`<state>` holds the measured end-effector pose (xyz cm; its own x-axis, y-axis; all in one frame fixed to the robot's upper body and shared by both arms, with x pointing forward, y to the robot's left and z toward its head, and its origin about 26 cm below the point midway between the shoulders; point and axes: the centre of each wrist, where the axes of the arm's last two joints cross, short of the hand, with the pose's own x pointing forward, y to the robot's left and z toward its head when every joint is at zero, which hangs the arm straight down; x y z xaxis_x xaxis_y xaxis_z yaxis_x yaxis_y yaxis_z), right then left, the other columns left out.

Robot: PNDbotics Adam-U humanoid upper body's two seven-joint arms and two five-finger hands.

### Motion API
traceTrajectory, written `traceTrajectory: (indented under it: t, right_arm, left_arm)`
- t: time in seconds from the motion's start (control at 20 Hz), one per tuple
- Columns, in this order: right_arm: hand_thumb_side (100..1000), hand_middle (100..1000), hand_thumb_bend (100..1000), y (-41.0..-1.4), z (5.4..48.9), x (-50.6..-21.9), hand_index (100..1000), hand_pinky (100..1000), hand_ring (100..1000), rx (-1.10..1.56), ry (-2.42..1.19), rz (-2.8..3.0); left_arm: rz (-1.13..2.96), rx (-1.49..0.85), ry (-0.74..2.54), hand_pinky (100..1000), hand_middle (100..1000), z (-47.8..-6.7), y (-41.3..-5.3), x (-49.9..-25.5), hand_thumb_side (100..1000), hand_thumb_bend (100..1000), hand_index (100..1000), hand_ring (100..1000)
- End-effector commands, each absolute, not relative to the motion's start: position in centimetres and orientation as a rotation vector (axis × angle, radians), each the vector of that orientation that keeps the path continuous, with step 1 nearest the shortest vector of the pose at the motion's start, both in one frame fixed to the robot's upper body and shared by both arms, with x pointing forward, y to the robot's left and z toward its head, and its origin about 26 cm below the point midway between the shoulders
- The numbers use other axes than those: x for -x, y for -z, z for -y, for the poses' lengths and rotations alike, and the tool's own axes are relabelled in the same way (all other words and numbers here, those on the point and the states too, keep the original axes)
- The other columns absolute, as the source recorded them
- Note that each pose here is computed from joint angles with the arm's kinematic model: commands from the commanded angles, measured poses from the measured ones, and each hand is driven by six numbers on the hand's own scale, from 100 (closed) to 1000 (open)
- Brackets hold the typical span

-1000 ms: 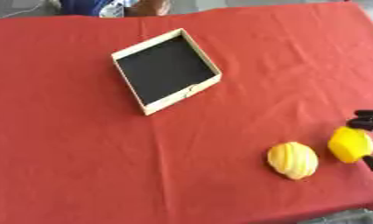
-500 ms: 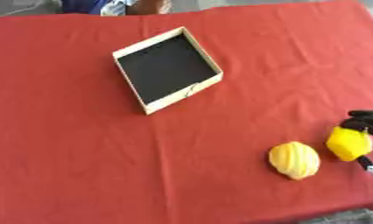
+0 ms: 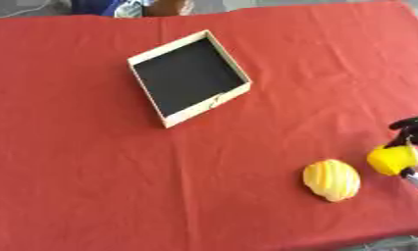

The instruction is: Pick up objects on the table and place them in the box.

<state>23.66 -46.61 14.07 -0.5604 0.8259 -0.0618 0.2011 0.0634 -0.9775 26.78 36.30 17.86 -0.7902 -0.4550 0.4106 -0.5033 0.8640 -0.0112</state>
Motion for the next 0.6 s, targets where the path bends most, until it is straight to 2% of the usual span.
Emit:
traceTrajectory:
  t: [0.05,0.3,0.6]
  right_arm:
    - [110,450,100,-17.0,46.1,-24.3,593,805,758,1.07,-1.484,1.963]
    - [100,441,100,-21.3,44.1,-26.2,578,781,715,1.084,-1.436,2.177]
    - [100,443,100,-27.2,40.1,-29.2,579,777,716,0.98,-1.496,2.337]
  left_arm:
    - [2.668,-0.707,-0.149,899,810,-36.3,-18.7,-26.6,752,155,886,784]
    - [2.67,-0.697,-0.143,899,810,-36.2,-18.8,-26.7,751,156,885,784]
    - [2.674,-0.669,-0.131,899,810,-35.9,-18.9,-26.8,751,159,885,783]
